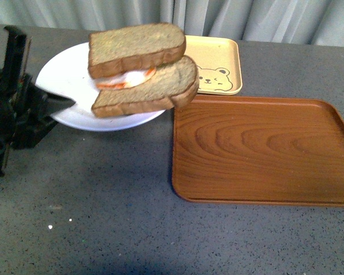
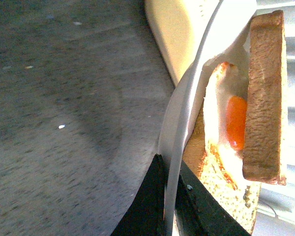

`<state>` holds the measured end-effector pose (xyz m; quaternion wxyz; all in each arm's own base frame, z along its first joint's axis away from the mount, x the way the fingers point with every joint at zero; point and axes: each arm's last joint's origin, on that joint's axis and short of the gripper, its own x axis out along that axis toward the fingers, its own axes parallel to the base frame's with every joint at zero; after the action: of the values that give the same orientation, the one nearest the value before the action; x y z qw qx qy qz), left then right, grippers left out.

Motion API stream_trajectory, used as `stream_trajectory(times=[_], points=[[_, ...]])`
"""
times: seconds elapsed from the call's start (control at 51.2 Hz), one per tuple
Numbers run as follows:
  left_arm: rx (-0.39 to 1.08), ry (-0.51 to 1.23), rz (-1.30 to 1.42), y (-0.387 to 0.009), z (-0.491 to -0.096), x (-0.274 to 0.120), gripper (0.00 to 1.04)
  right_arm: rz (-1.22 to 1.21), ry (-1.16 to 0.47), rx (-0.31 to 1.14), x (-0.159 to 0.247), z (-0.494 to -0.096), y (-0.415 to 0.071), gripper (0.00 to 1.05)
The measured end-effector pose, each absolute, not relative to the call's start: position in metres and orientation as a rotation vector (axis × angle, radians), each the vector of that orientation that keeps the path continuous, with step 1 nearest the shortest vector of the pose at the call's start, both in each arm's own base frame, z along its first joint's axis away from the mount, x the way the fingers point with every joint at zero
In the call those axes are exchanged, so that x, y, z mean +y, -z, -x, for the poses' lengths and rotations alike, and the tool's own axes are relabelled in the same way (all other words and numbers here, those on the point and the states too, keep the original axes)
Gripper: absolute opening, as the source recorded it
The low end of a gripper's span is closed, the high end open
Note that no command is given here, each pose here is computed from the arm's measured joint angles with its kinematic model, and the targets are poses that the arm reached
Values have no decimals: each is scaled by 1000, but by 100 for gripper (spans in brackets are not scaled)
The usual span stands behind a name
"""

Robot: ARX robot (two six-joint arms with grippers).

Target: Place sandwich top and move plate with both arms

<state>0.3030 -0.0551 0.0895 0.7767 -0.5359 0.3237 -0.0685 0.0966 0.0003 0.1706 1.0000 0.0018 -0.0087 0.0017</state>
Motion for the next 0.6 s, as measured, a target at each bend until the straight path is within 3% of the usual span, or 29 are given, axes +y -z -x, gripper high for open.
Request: stream_trajectory(times=[0.215, 0.605], points=[[708, 211, 1123, -102, -350, -86, 2, -4, -3, -18, 0, -97, -171, 96], [763, 213, 1104, -84, -423, -134, 2, -4, -3, -18, 0, -97, -171, 96]])
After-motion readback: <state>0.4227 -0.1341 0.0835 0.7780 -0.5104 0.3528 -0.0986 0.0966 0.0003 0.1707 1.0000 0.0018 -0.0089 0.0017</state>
